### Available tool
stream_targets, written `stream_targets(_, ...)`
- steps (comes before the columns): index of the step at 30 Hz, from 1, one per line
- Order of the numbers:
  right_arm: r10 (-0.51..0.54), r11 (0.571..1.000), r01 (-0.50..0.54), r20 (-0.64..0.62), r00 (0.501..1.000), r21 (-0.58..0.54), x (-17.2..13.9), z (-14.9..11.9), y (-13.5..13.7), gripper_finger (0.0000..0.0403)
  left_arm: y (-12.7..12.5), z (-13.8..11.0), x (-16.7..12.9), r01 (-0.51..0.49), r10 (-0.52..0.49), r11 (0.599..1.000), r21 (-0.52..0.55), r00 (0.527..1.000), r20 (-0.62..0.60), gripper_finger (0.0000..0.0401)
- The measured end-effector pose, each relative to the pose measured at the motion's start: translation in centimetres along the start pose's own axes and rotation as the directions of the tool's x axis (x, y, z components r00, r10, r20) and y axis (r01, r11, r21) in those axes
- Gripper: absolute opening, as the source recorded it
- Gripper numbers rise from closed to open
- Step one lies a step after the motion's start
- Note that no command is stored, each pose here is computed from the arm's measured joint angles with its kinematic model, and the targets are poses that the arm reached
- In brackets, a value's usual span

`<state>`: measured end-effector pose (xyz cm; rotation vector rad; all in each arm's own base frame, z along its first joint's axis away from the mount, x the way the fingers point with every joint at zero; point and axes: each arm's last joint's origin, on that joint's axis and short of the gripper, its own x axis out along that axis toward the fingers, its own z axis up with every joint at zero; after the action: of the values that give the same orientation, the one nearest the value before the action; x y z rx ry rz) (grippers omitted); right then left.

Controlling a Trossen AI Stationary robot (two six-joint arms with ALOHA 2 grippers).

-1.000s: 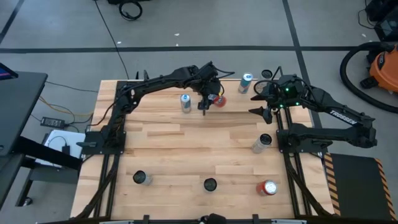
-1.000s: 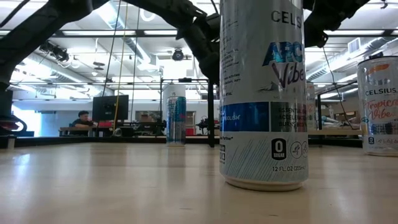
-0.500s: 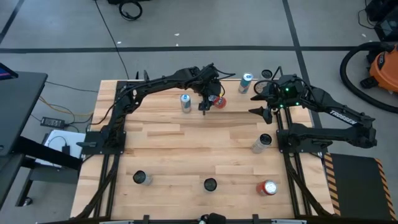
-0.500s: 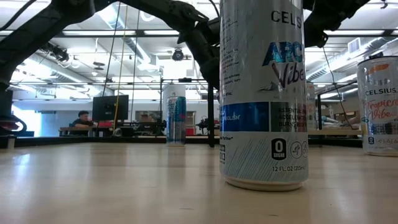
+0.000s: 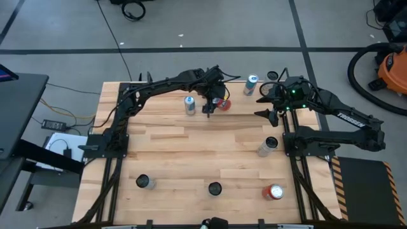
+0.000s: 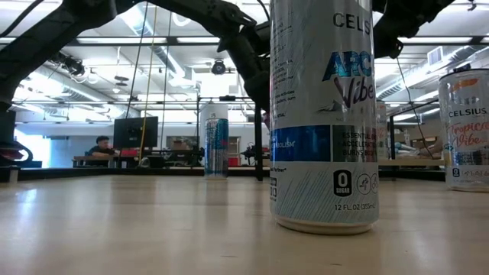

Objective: Place canned beverage on shelf
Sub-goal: Put the left red soda can on the shelf

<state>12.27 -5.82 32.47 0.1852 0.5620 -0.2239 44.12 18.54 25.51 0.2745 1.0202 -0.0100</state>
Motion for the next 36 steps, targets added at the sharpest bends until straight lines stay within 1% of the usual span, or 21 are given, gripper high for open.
stream_targets(3, 0.0, 1.0, 0.0, 0.0, 1.0, 0.0, 0.0, 0.0, 0.0, 0.0305, 0.0, 0.0, -0.1, 0.002, -0.002, 1.0, -0.007, 1.0, -0.003, 0.0332)
stream_targets(6, 0.0, 1.0, 0.0, 0.0, 1.0, 0.0, 0.0, 0.0, 0.0, 0.0305, 0.2, 0.3, -0.7, -0.002, 0.002, 0.999, -0.047, 1.0, 0.001, 0.0332)
stream_targets(14, 0.0, 1.0, 0.0, -0.002, 1.0, 0.001, 0.0, 0.0, 0.0, 0.0305, 0.8, 1.5, -2.3, -0.04, 0.042, 0.998, -0.05, 0.998, 0.048, 0.0332)
stream_targets(20, 0.0, 1.0, 0.0, -0.009, 1.0, 0.003, 0.0, -0.1, 0.0, 0.0305, 0.7, 1.3, -2.2, -0.025, 0.026, 0.997, -0.071, 0.999, 0.024, 0.0332)
stream_targets(23, 0.0, 1.0, 0.0, -0.008, 1.0, 0.003, 0.0, -0.1, 0.0, 0.0305, 0.6, 1.1, -1.7, 0.0, 0.001, 0.997, -0.081, 1.0, 0.012, 0.0332)
stream_targets(27, 0.0, 1.0, 0.0, -0.008, 1.0, 0.003, 0.0, -0.1, 0.0, 0.0305, 0.5, 1.1, -1.4, 0.021, -0.019, 0.996, -0.091, 1.0, 0.022, 0.0332)
stream_targets(33, 0.0, 1.0, 0.0, -0.008, 1.0, 0.003, 0.0, -0.1, 0.0, 0.0305, 0.9, 0.9, -1.4, 0.018, -0.015, 0.995, -0.103, 1.0, 0.026, 0.0332)
stream_targets(36, 0.0, 1.0, 0.0, -0.008, 1.0, 0.003, 0.0, -0.1, 0.0, 0.0305, 1.3, 0.7, -1.5, 0.014, -0.01, 0.992, -0.129, 1.0, 0.028, 0.0332)
